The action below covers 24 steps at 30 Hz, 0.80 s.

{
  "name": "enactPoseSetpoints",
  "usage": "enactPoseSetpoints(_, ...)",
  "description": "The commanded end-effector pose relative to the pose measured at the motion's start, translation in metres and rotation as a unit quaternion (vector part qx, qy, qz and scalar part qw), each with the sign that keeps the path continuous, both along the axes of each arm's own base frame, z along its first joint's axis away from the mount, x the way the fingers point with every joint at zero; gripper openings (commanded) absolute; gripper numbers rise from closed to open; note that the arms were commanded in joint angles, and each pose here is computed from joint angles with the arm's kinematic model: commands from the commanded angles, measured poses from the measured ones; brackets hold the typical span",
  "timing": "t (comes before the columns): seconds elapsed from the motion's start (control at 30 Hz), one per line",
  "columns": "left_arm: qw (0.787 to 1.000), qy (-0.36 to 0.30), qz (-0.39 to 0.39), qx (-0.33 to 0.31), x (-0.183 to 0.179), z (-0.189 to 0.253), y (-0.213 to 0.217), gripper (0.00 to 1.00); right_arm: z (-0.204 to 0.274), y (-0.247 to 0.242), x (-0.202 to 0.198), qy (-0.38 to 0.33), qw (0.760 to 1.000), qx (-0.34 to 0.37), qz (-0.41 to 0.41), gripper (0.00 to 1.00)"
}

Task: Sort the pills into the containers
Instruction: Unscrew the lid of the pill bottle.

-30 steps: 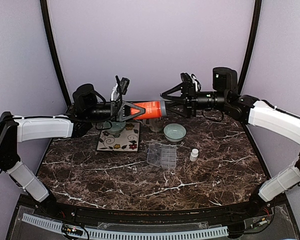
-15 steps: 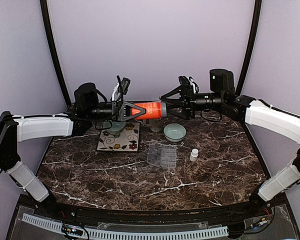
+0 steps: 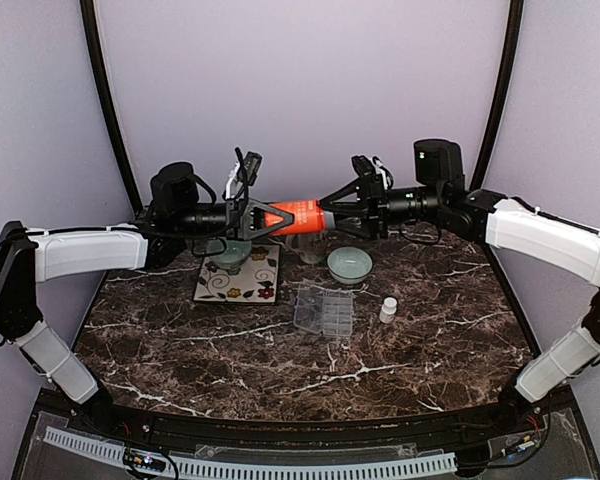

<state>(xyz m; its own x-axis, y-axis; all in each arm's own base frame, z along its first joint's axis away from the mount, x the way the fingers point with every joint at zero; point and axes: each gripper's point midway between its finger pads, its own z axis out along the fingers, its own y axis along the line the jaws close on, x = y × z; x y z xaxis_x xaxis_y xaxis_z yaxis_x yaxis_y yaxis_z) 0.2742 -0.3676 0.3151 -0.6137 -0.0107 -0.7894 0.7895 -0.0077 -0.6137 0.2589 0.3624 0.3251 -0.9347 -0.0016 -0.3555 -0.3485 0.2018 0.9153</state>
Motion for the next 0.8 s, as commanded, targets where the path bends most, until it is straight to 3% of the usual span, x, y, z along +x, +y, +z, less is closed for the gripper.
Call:
enactPoseSetpoints(0.0,0.999,-0.034,0.000,-0.018,0.000,0.021,0.000,0.00,0.015,0.003,-0.001,-0.032,0.999,0.012,0.022,0.22)
enactPoseSetpoints(0.07,0.999,-0.028,-0.002,-0.021,0.000,0.022,-0.001,0.00,0.012,0.003,-0.002,-0.053,0.998,-0.004,0.030,0.09)
enactPoseSetpoints(0.17,0.999,-0.015,-0.014,-0.035,-0.001,0.029,-0.002,0.00,0.018,0.001,-0.003,-0.117,0.992,-0.024,0.042,0.00)
enactPoseSetpoints(0.5,0.992,0.056,-0.062,-0.090,-0.003,0.057,0.005,0.00,0.037,-0.019,-0.005,-0.378,0.923,-0.058,0.036,0.00)
enactPoseSetpoints(0.77,0.990,0.087,-0.071,-0.090,-0.006,0.057,0.006,0.00,0.039,-0.034,0.002,-0.481,0.870,-0.104,-0.002,0.00)
